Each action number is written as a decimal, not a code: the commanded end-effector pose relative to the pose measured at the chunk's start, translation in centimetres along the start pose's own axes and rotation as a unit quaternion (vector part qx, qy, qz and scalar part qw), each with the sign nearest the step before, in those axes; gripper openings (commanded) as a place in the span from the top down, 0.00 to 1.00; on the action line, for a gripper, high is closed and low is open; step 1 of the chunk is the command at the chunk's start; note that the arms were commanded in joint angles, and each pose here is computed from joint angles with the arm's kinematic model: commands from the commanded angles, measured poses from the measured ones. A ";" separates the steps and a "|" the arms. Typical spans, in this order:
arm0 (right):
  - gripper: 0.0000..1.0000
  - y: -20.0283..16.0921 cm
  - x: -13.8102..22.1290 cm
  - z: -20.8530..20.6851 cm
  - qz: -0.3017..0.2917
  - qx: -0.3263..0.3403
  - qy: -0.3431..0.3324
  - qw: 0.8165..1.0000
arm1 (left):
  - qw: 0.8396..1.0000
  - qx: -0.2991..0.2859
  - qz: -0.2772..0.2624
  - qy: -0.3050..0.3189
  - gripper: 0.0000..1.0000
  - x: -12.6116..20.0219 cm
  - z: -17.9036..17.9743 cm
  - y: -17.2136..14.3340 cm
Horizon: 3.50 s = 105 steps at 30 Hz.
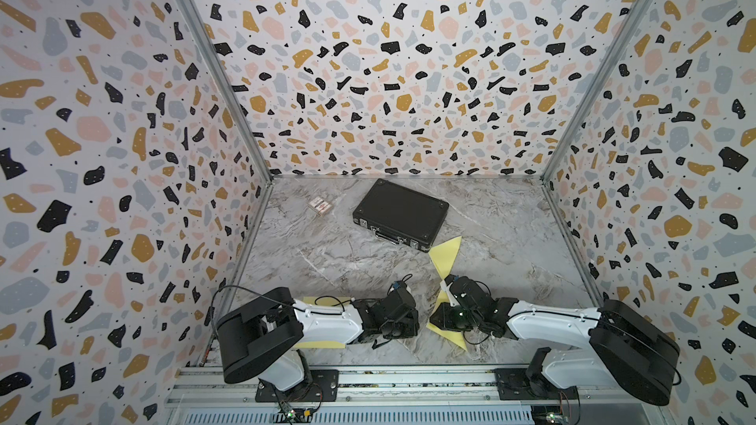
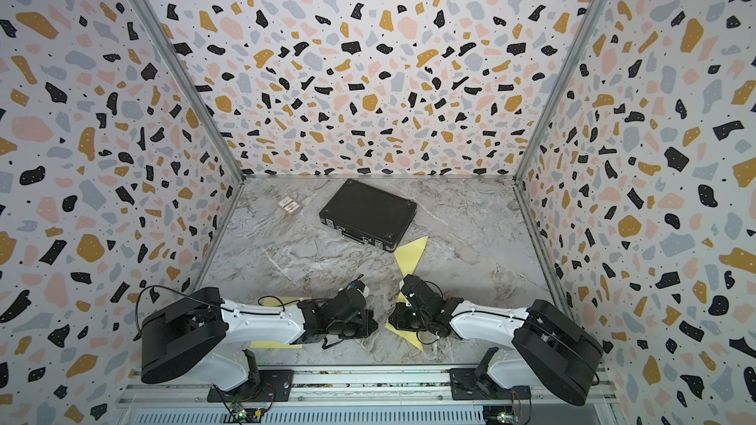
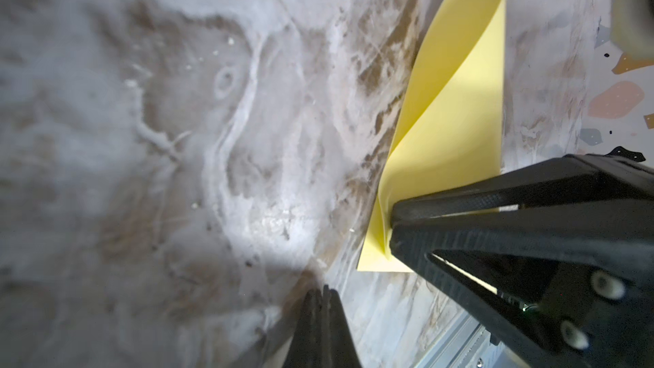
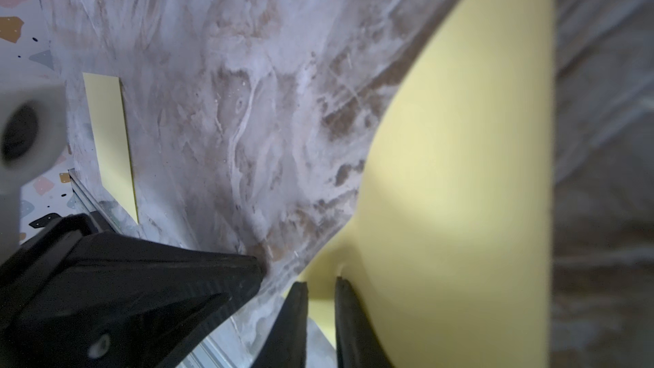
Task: Fold the square paper diagonally
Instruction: Fold the paper at the center of the board.
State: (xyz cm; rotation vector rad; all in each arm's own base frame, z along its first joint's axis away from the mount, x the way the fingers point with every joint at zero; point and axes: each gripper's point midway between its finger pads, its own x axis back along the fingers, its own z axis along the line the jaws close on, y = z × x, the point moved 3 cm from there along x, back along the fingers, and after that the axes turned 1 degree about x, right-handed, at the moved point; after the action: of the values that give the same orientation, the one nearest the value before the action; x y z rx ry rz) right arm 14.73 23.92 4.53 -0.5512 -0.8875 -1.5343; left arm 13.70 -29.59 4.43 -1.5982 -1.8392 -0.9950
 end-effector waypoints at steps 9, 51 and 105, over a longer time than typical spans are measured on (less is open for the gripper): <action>0.99 -1.9 0.2 -3.2 0.026 -0.014 -0.065 0.997 | 0.998 0.034 -0.032 -0.047 1.00 1.7 -3.1 1.8; 0.94 -0.2 1.4 -1.0 0.011 0.013 -0.062 0.998 | 0.992 0.050 0.026 0.109 1.00 -3.3 4.0 -2.9; 0.42 2.0 5.4 -3.9 -0.014 -0.020 0.032 0.999 | 0.980 0.027 0.072 0.184 1.00 -3.7 9.0 -6.3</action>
State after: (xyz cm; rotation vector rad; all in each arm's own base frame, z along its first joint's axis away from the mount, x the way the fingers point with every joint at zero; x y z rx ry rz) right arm 15.93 16.89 6.31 -0.5905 -0.8545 -1.6013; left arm 13.73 -33.76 3.05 -1.5434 -1.9709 -0.9129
